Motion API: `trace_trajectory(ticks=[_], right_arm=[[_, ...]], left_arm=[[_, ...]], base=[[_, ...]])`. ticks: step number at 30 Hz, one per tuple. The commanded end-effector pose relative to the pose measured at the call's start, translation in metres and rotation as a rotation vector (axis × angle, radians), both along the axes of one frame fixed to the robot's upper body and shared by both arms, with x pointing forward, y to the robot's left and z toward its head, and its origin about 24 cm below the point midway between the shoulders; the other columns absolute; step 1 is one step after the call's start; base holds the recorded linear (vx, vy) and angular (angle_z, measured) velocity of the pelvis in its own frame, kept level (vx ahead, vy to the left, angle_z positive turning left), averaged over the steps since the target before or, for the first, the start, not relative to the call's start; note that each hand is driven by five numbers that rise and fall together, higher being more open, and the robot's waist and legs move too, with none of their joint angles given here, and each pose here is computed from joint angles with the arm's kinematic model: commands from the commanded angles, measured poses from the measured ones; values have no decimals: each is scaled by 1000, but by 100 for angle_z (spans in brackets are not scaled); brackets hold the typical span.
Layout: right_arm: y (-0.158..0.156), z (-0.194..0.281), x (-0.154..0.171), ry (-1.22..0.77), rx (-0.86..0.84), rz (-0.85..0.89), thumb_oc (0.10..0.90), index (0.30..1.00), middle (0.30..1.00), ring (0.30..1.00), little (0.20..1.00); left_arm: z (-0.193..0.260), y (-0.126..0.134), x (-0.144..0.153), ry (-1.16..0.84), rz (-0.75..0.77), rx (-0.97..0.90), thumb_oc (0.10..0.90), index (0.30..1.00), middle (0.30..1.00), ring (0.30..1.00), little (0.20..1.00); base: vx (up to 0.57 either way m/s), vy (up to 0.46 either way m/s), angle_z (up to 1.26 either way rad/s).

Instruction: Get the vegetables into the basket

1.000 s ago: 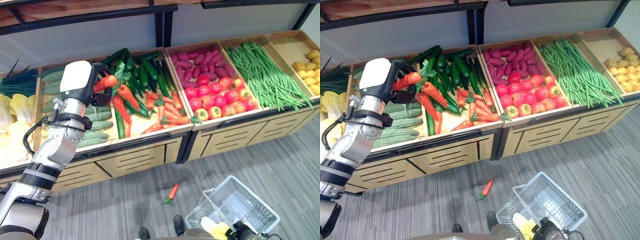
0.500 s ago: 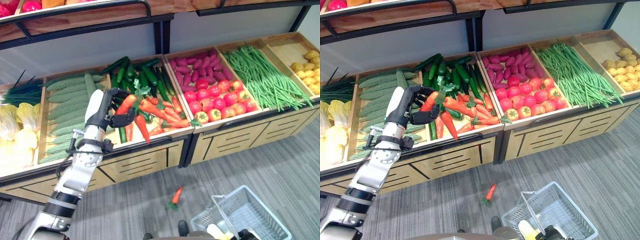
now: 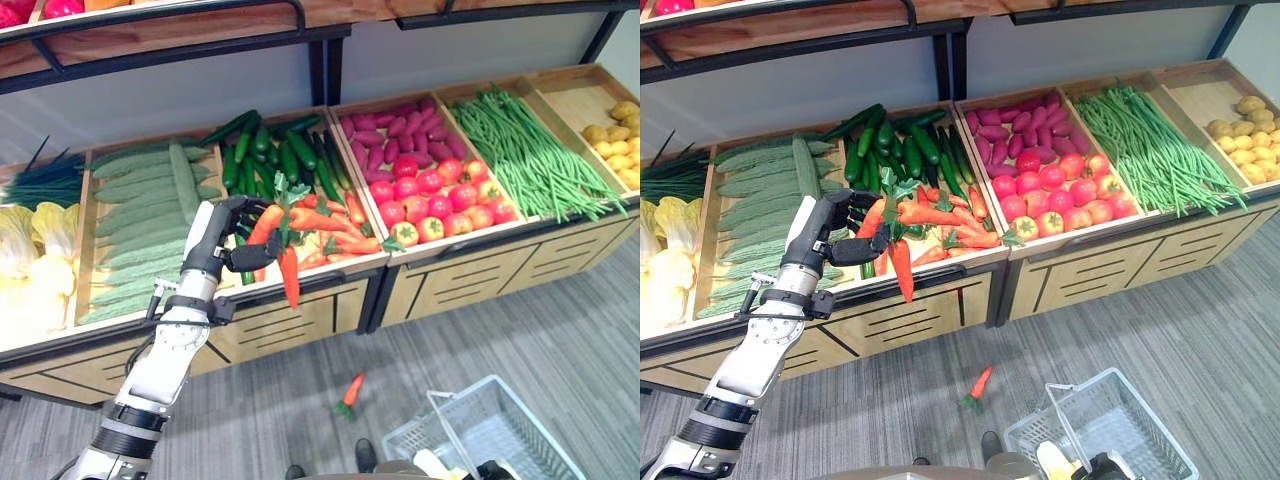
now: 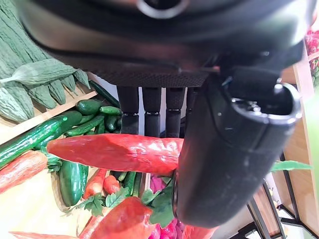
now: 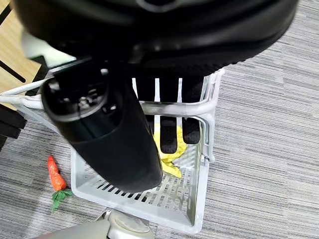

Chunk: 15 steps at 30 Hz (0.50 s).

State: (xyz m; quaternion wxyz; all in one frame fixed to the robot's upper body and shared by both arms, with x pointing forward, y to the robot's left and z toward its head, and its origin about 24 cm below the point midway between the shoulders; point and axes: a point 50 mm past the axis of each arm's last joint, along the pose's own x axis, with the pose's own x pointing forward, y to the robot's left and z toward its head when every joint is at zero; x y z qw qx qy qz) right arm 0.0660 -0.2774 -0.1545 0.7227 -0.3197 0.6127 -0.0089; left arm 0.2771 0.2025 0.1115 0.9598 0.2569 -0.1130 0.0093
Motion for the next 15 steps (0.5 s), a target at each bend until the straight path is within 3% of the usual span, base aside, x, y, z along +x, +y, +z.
trace_trajectory(ticks=[1,12,15], right_arm=[[-1,1,4,-19,-25,-4,400,300,300,300,300],[-1,2,9,-57,-36,-33,400,300,300,300,300],[1,2,14,-69,-33,-22,400,300,300,300,300]], left_arm=[[83,-9,3,-379,-89,4,400,300,300,300,300],[92,-19,8,-400,-132,-6,400,300,300,300,300],[96,-18,9,-412,-127,-5,400,300,300,300,300]], base=[[0,39,-1],[-25,45,-21],[-65,-37,-87]])
